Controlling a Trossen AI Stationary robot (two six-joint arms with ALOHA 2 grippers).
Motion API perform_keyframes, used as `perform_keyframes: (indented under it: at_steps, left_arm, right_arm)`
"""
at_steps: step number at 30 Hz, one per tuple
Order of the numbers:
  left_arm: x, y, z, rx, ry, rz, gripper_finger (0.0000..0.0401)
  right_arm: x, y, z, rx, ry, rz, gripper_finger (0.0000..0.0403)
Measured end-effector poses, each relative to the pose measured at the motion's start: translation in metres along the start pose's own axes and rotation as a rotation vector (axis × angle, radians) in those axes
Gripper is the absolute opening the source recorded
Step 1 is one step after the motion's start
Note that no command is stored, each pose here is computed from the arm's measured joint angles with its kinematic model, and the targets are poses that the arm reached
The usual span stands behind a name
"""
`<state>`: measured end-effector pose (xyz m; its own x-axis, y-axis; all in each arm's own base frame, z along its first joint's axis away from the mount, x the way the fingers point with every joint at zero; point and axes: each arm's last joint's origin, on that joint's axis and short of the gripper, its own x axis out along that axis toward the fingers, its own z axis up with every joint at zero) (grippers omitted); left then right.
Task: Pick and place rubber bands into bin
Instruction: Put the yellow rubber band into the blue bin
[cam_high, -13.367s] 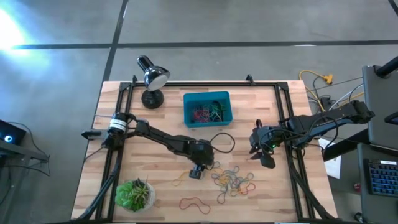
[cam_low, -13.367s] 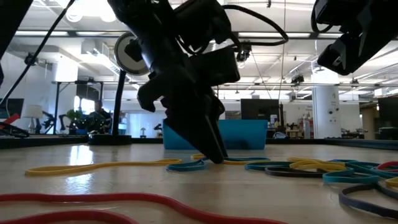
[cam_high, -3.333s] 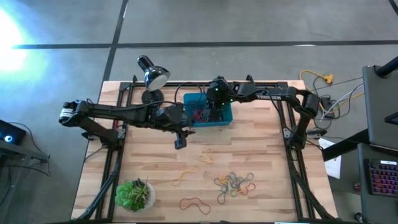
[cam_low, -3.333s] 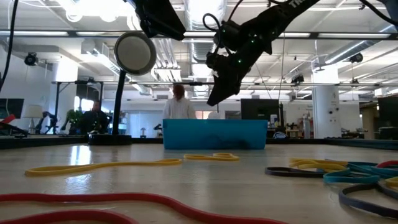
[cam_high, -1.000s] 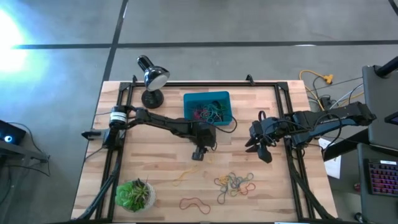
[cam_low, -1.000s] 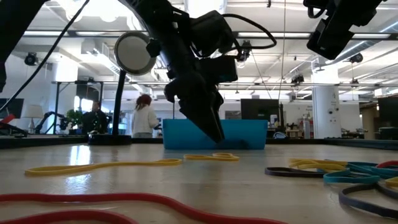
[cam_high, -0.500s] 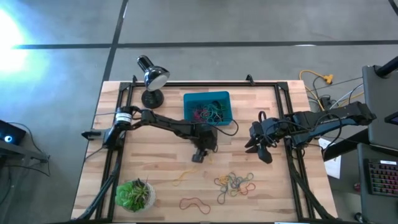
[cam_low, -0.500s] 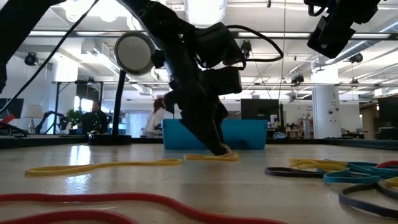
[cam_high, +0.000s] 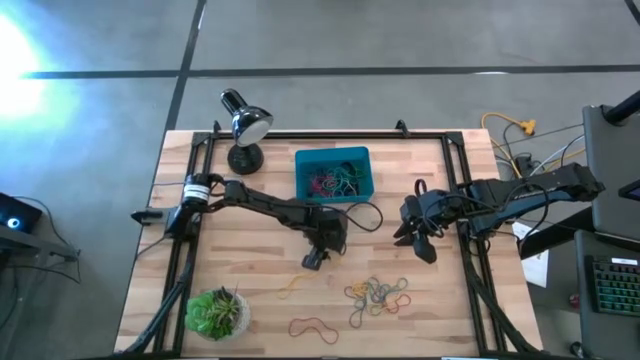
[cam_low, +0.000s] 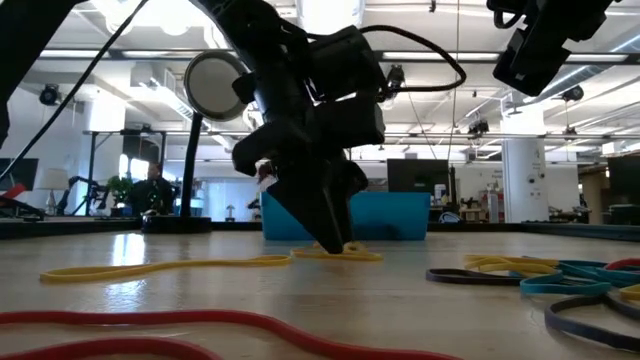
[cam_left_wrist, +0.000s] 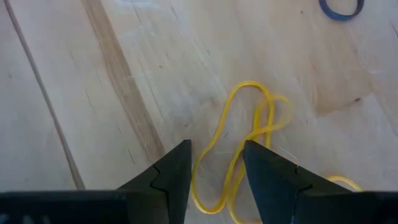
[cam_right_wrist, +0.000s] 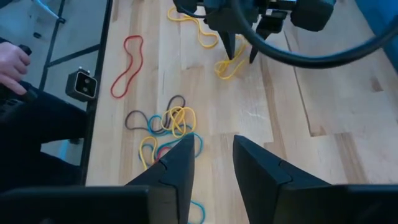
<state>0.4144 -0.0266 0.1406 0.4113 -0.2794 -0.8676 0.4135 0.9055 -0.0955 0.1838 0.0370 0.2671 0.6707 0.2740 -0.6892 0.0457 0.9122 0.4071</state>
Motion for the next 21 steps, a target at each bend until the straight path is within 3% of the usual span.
perform_keyframes:
  at_steps: [6, 13, 21]
  left_arm:
    - [0.002, -0.001, -0.004, -0.004, 0.030, 0.018, 0.0115]
    - [0.006, -0.002, -0.012, -0.018, 0.062, 0.033, 0.0010]
    - [0.002, -0.002, -0.010, -0.070, 0.065, 0.061, 0.0001]
  right_arm:
    - [0.000, 0.000, 0.000, -0.001, 0.000, 0.000, 0.0091]
    - [0.000, 0.000, 0.000, -0.002, -0.002, -0.001, 0.0084]
    - [0.000, 0.000, 0.000, -0.003, -0.005, -0.003, 0.0085]
